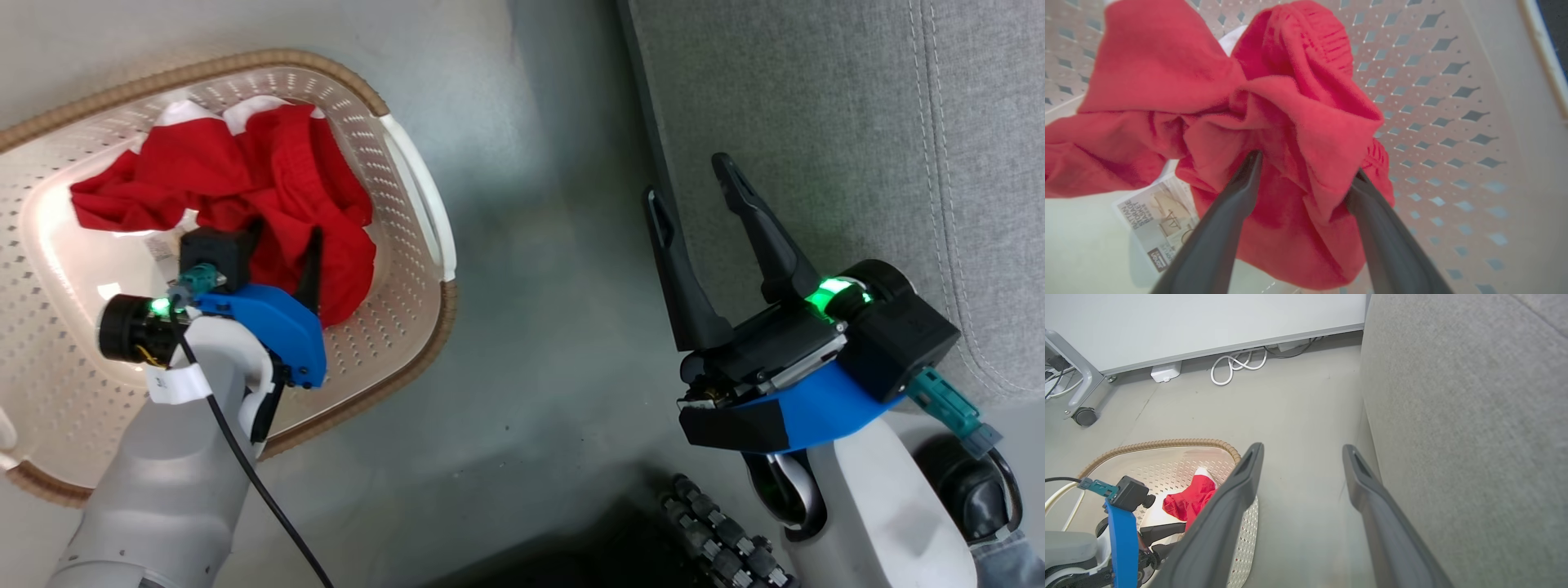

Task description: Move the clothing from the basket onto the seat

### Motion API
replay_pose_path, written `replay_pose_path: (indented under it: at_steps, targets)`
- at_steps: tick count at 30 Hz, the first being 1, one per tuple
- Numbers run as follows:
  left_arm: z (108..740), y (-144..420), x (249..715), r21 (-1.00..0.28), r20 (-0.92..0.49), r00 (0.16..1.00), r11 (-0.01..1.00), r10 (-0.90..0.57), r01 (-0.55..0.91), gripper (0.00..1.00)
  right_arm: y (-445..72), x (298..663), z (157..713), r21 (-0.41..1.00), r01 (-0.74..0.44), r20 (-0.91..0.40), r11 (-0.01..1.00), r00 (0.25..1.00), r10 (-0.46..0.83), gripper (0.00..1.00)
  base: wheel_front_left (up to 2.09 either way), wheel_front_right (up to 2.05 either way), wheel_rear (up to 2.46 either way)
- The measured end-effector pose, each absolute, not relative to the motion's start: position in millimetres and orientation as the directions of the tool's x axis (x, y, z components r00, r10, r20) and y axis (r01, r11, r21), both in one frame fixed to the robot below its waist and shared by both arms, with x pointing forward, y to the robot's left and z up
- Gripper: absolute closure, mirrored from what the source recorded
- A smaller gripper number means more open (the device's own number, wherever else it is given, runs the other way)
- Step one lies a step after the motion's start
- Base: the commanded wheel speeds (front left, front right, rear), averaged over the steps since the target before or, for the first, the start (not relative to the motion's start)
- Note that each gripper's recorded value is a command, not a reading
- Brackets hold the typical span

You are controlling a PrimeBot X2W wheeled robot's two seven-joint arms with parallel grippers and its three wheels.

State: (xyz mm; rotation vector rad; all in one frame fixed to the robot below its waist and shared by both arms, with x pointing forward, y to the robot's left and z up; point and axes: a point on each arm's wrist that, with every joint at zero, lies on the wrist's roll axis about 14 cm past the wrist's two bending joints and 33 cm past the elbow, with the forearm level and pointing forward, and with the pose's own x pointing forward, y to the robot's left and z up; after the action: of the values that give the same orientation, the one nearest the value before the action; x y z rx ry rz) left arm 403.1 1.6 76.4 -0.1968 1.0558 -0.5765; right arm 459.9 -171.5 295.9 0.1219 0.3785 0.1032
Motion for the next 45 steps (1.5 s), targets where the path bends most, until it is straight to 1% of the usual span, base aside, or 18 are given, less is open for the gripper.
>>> replay_pose_path:
  at_steps: [6,7,8,9,10,11,34,39,45]
  targets:
    - [68.6,-0.9,400.7,-0.423,-0.773,0.344,0.838,-0.532,0.346,0.00,-175.2,455.0,292.3,0.142,-0.061,-0.377,0.988,0.919,0.111,0.00,0.00,0.00,0.00]
    - [68.5,-1.1,400.2,-0.423,-0.774,0.342,0.837,-0.533,0.347,0.10,-175.5,454.6,292.5,0.141,-0.061,-0.378,0.988,0.919,0.111,0.00,0.00,0.00,0.00]
    - [68.4,-1.2,399.8,-0.423,-0.775,0.340,0.837,-0.532,0.346,0.36,-175.8,454.2,292.6,0.141,-0.060,-0.379,0.988,0.919,0.110,0.00,0.00,0.00,0.00]
    - [68.4,-1.5,399.4,-0.423,-0.776,0.338,0.837,-0.533,0.347,0.54,-176.2,453.9,292.9,0.142,-0.058,-0.378,0.988,0.919,0.108,0.00,0.00,0.00,0.00]
    - [68.7,-2.0,399.4,-0.423,-0.775,0.339,0.836,-0.534,0.350,0.66,-176.8,453.7,293.2,0.143,-0.055,-0.378,0.988,0.920,0.106,0.00,0.00,0.00,0.00]
    - [69.1,-2.6,399.6,-0.424,-0.774,0.339,0.835,-0.535,0.351,1.00,-177.2,453.7,293.6,0.143,-0.054,-0.377,0.988,0.920,0.105,0.00,0.00,0.00,0.00]
    - [76.3,2.4,405.8,-0.416,-0.775,0.346,0.839,-0.529,0.352,1.00,-173.6,462.6,305.7,0.151,-0.069,-0.339,0.986,0.933,0.118,0.00,0.00,0.00,0.00]
    - [90.6,2.7,412.5,-0.411,-0.765,0.368,0.840,-0.529,0.354,1.00,-170.6,464.9,319.0,0.154,-0.081,-0.311,0.985,0.942,0.126,0.00,0.00,0.00,0.00]
    - [122.7,4.0,413.4,-0.400,-0.742,0.400,0.834,-0.538,0.380,1.00,-170.9,466.3,344.2,0.134,-0.092,-0.263,0.987,0.957,0.125,0.00,0.00,0.00,0.00]
